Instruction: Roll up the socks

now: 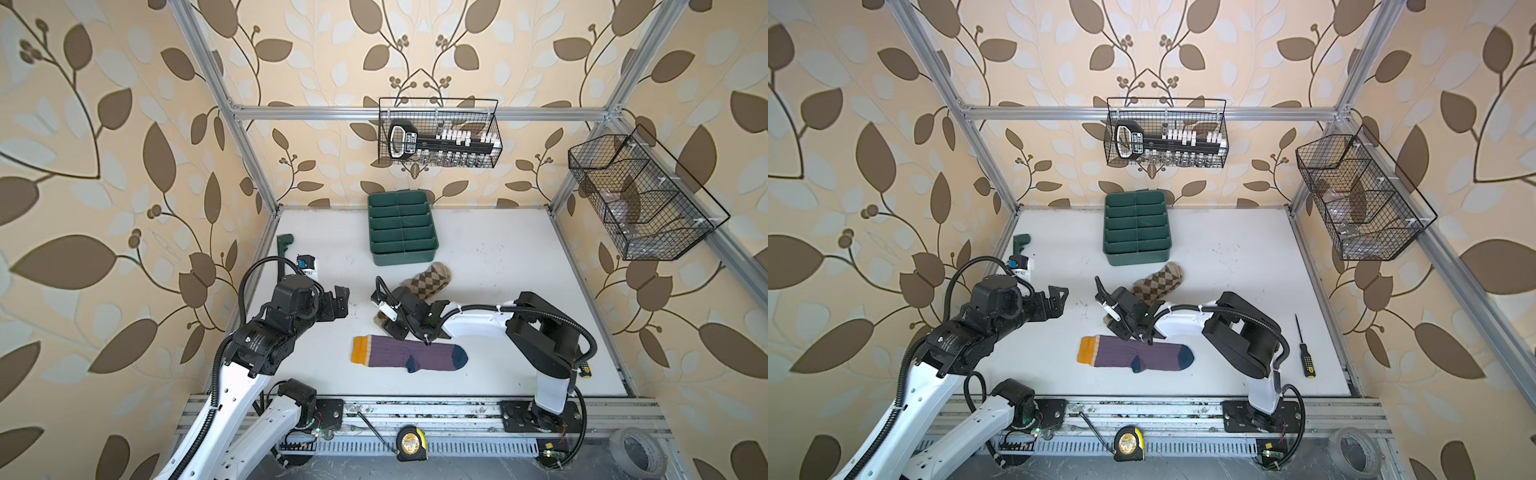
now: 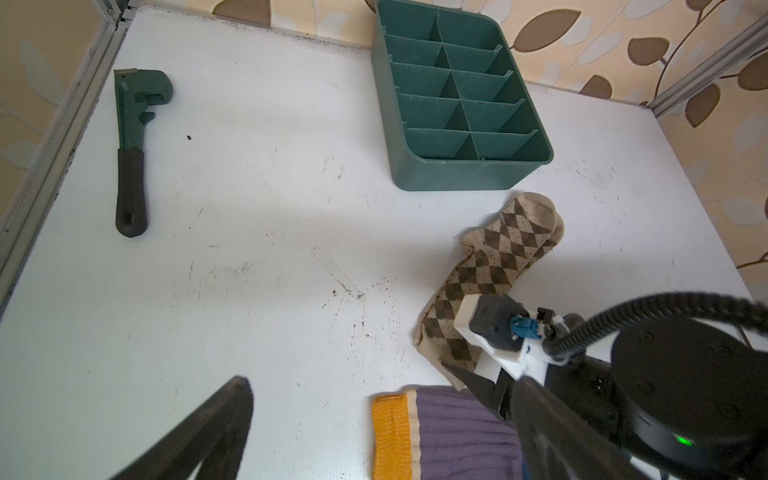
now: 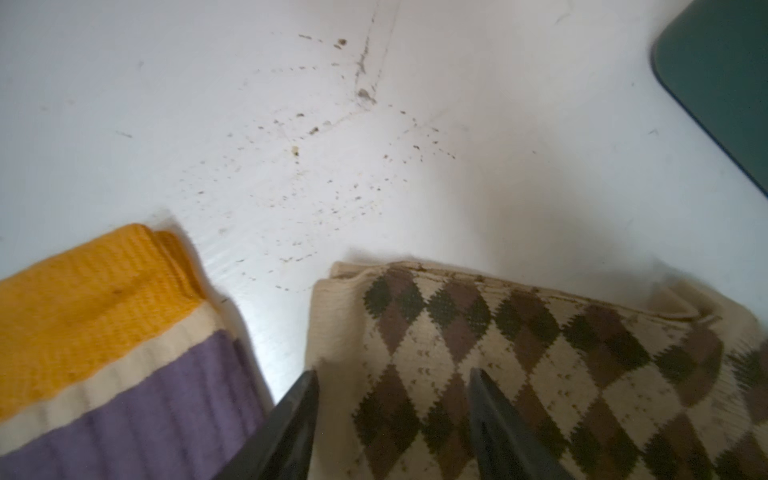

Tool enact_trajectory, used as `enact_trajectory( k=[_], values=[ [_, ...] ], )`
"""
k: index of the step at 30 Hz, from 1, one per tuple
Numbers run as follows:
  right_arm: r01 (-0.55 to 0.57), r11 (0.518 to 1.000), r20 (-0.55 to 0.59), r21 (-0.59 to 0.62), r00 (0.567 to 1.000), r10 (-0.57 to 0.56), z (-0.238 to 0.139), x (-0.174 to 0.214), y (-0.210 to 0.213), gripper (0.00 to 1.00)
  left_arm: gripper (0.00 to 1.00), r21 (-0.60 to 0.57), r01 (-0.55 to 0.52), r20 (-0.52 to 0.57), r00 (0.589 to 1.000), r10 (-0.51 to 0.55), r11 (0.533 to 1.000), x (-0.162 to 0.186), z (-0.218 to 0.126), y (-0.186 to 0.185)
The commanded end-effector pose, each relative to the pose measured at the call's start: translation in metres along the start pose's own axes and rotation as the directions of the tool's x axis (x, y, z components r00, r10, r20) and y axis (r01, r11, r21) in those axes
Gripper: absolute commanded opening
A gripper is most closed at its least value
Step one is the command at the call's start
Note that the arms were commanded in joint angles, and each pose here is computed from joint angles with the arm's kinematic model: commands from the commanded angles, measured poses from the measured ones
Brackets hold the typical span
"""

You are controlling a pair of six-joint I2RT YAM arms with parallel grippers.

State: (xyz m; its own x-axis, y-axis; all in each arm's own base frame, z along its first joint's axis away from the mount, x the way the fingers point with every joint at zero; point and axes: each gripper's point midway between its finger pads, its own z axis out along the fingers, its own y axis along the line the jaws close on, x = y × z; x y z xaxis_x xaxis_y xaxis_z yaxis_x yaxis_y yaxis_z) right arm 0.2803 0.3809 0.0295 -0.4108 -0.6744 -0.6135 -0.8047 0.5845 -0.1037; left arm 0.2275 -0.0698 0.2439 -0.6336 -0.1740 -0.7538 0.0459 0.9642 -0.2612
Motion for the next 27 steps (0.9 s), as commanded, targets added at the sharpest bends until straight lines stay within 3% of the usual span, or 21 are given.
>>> enact_trajectory(
  k=[1,5,12,22,27],
  values=[
    [0.004,0.999,-0.022,-0.041,1.0,-0.005,0.009,0.002,0.005,0.6,0.99,0.018,-0.029,0.016,0.999,0.028,0.999,-0.003,0.001,-0.005],
    [-0.011,0.999,-0.052,-0.039,0.999,0.009,0.012,0.011,-0.004,0.6,0.99,0.023,-0.038,0.011,0.999,0.038,0.999,-0.005,0.003,-0.008],
    [-0.141,0.989,-0.121,-0.037,0.983,0.135,0.001,0.043,-0.041,0.66,0.99,0.024,-0.037,0.004,0.999,0.037,0.999,-0.008,0.011,-0.011],
    [-0.38,0.925,-0.205,0.027,0.903,0.377,-0.034,0.124,-0.087,0.7,0.99,-0.011,-0.023,-0.008,1.0,0.023,1.0,-0.01,0.021,-0.01],
    [-0.458,0.888,-0.149,0.036,0.877,0.457,-0.06,0.115,-0.102,0.71,0.99,-0.047,0.012,-0.004,1.0,-0.012,0.999,-0.012,0.024,-0.005]
  ],
)
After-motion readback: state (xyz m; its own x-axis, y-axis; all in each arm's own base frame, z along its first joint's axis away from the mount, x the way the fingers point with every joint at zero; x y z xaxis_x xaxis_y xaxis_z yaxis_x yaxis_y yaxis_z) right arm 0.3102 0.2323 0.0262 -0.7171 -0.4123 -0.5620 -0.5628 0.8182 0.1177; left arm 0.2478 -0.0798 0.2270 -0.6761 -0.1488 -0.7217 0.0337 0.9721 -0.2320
